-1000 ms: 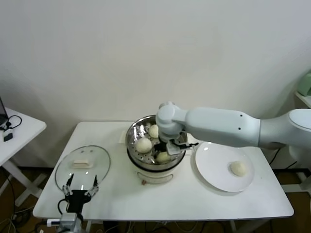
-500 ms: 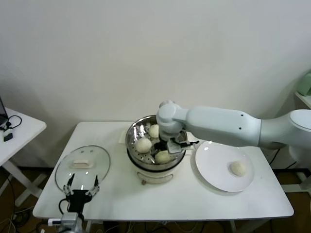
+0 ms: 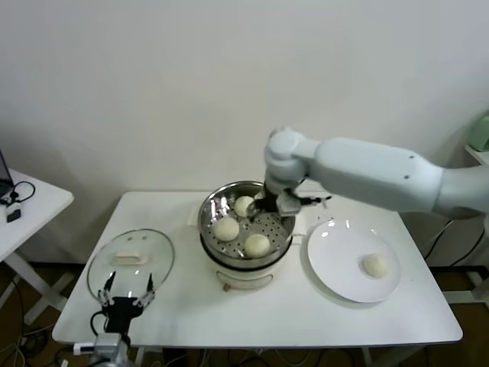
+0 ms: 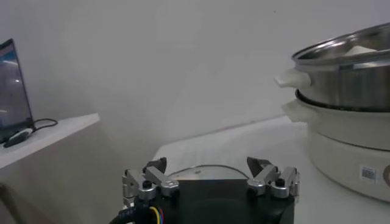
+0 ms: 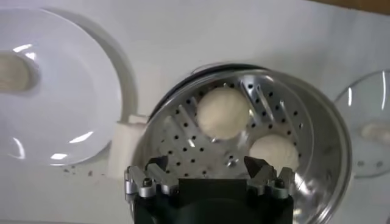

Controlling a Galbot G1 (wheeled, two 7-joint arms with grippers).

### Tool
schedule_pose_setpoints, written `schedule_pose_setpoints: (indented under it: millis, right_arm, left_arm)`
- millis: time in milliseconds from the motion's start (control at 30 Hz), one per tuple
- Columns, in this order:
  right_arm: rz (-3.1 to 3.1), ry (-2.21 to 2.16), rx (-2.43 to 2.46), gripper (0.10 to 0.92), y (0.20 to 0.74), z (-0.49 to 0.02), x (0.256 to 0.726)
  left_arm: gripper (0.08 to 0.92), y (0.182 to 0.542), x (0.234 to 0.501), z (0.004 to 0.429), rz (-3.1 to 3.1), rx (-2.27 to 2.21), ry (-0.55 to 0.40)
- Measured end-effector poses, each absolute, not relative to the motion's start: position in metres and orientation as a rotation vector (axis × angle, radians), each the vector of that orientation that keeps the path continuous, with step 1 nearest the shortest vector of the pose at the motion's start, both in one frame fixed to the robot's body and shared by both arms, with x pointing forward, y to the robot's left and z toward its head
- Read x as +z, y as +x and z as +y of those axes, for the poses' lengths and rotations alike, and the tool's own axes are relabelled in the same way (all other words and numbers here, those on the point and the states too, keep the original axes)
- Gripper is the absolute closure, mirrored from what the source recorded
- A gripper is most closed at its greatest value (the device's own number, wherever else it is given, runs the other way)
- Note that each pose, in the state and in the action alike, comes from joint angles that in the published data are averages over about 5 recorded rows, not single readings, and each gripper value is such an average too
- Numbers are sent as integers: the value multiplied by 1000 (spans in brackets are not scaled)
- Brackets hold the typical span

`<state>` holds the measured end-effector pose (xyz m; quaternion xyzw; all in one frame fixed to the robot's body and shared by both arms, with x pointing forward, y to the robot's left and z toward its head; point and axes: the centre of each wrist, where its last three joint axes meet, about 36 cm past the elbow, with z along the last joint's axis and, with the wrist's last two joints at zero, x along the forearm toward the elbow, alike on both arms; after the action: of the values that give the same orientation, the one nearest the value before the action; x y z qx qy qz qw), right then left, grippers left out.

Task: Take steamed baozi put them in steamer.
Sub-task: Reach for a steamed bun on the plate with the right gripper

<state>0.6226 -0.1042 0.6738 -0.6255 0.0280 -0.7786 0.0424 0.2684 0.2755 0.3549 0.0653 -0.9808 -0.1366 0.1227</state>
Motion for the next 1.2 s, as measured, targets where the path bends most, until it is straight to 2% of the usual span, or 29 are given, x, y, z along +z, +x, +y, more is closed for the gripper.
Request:
schedule_pose_setpoints:
  millis: [300,633,867,1200]
  right_arm:
    - [839,-2144,-2482,200,639,-227,692]
    - [1798,-2250,-2399,200,631,-370,643]
    - [2172,-2250,-2341,200,624,-423,591]
    - [2442,-2261,-2309,200,620,-458,521]
  left_arm:
    - [177,270,358,275,-2874,-400,176]
    - [177,271,360,272,-2884,-397,165]
    - [177,269,359,270,-2881,-394,169]
    - [177,268,358,265,-2880,-389,175]
